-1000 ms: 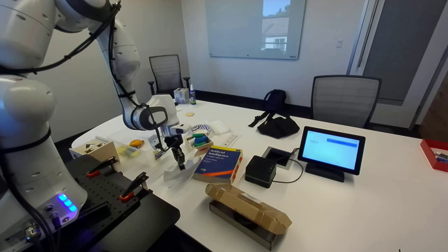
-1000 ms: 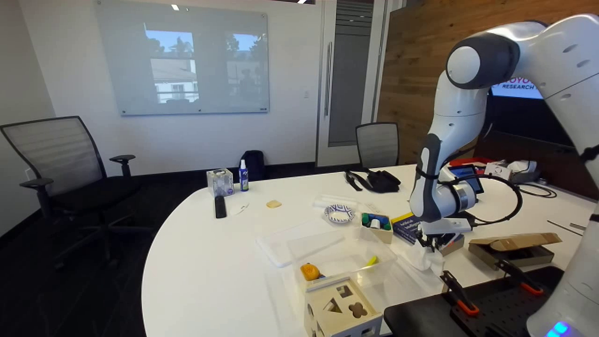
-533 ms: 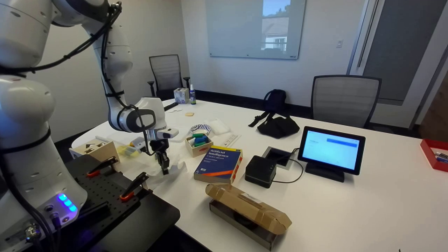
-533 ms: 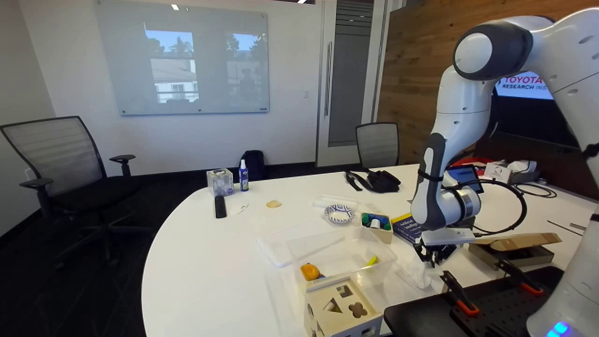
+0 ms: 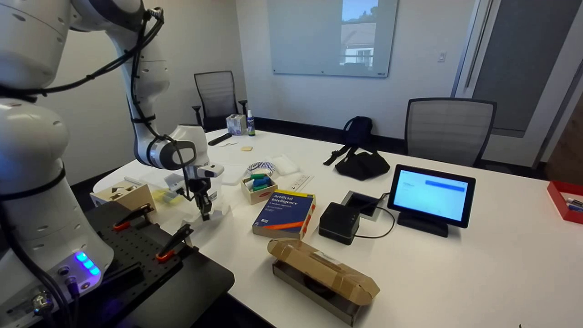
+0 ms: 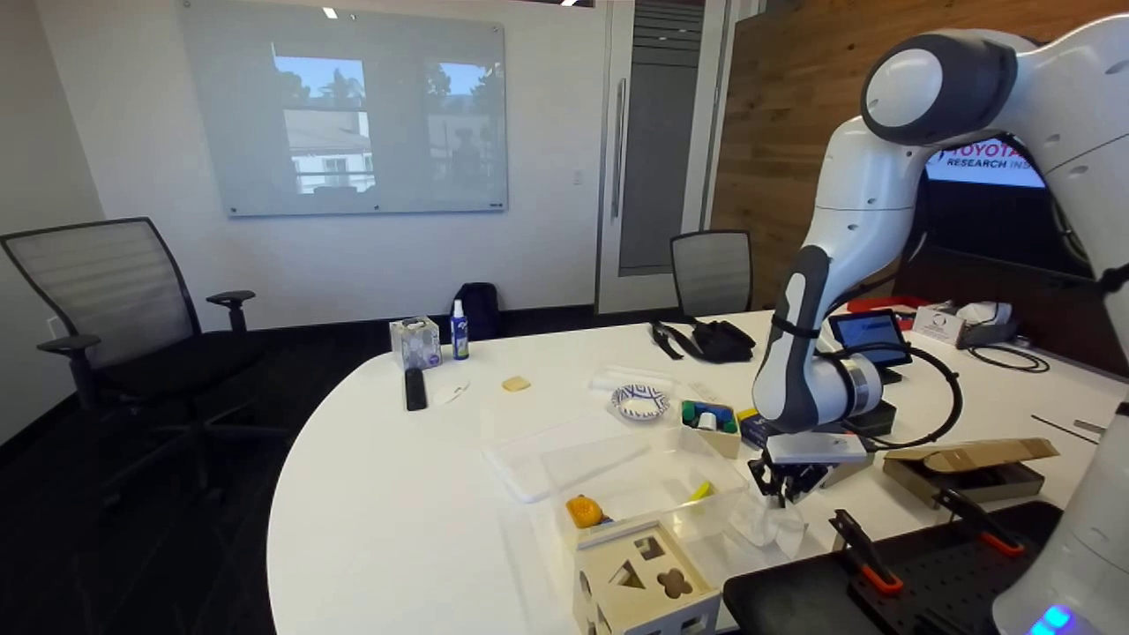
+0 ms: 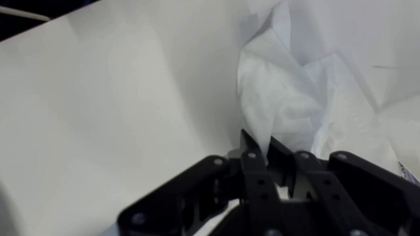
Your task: Pick up the wipe and clean some part of the table
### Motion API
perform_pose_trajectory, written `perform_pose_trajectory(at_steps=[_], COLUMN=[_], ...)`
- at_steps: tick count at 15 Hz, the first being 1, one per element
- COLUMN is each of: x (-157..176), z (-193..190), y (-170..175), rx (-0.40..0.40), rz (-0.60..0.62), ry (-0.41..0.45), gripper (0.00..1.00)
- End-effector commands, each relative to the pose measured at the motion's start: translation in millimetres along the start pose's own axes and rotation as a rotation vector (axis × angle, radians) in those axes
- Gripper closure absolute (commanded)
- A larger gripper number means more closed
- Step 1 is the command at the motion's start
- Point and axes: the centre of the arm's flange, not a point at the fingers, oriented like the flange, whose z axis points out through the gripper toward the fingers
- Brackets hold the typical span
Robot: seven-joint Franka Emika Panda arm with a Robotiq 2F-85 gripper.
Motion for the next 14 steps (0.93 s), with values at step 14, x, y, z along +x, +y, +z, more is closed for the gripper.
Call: perform_pose_trajectory(at_steps=[14], x=[1], z=[28], y=[80], rx=[-0.141], rz=[0.090], ry=[-0.037], gripper=[0.98])
